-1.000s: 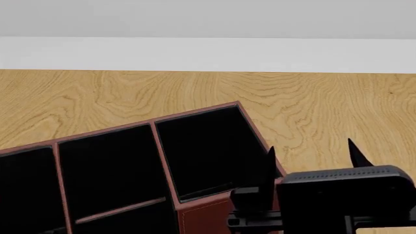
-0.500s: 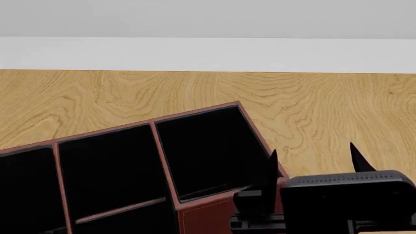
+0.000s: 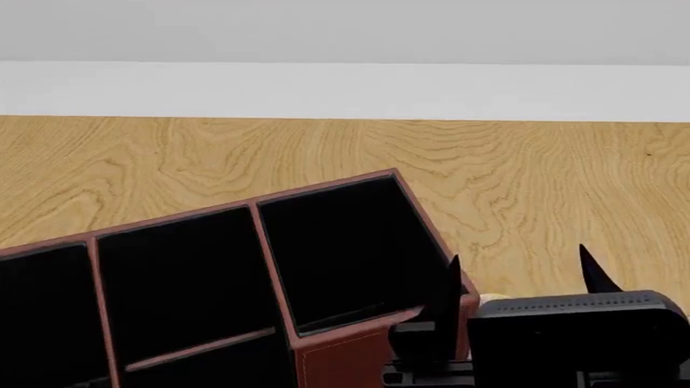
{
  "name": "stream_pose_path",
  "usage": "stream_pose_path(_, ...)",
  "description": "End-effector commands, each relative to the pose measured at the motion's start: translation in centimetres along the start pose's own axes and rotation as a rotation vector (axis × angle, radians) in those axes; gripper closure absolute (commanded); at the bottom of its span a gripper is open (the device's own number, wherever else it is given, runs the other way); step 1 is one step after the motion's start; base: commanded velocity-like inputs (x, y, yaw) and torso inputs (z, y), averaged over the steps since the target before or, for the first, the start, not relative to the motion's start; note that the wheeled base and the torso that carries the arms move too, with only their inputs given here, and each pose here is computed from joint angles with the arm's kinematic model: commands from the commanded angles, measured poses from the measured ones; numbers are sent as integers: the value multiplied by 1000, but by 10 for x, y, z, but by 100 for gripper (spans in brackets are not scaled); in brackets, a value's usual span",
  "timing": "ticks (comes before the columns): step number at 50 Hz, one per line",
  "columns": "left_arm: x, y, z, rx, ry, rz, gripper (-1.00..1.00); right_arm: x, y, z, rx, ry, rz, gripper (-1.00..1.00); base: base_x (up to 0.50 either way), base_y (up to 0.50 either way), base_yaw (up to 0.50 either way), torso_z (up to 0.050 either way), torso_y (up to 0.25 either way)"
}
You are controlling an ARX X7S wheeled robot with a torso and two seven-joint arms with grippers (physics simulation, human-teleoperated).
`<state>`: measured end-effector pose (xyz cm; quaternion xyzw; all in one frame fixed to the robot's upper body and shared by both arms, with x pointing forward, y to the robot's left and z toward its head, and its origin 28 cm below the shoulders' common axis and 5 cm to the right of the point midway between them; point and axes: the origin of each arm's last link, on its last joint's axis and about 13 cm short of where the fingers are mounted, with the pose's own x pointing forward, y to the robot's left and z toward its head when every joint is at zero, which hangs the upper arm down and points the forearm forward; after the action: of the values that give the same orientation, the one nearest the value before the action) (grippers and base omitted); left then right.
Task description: Pick up the book and place it in the front compartment of the caddy.
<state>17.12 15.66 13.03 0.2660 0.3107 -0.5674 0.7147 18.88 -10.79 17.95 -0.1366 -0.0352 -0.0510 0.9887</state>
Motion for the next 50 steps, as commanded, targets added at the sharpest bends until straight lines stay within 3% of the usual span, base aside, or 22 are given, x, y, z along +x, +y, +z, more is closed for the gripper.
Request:
stream_pose_path(1, -14, -2, -6, 14, 47, 99, 100, 0, 0, 1, -1, -2, 2, -100, 0, 0, 0, 0, 0)
stream_pose_path(13, -40, -5, -5, 88, 44, 226, 100, 0, 0, 6, -2, -15, 6, -100, 0, 0, 0, 0, 0)
stream_pose_path(14, -42, -5, -5, 128, 56, 256, 100, 0, 0, 7, -2, -16, 6, -100, 0, 0, 0, 0, 0)
stream_pose_path(15, -43, -5, -6, 103, 51, 242, 100, 0, 0, 7, -2, -16, 5, -100, 0, 0, 0, 0, 0)
stream_pose_path(27, -63, -7, 0, 176, 74, 284, 100, 0, -1, 7, 1, -20, 2, -100, 0, 0, 0, 0, 0)
stream_pose_path(40, -88, -20, 16, 243, 82, 314, 100, -1, -1, 5, 6, -19, 2, -100, 0, 0, 0, 0, 0)
stream_pose_path(50, -102, -29, 27, 250, 76, 320, 100, 0, 1, 3, 6, -18, 8, -100, 0, 0, 0, 0, 1)
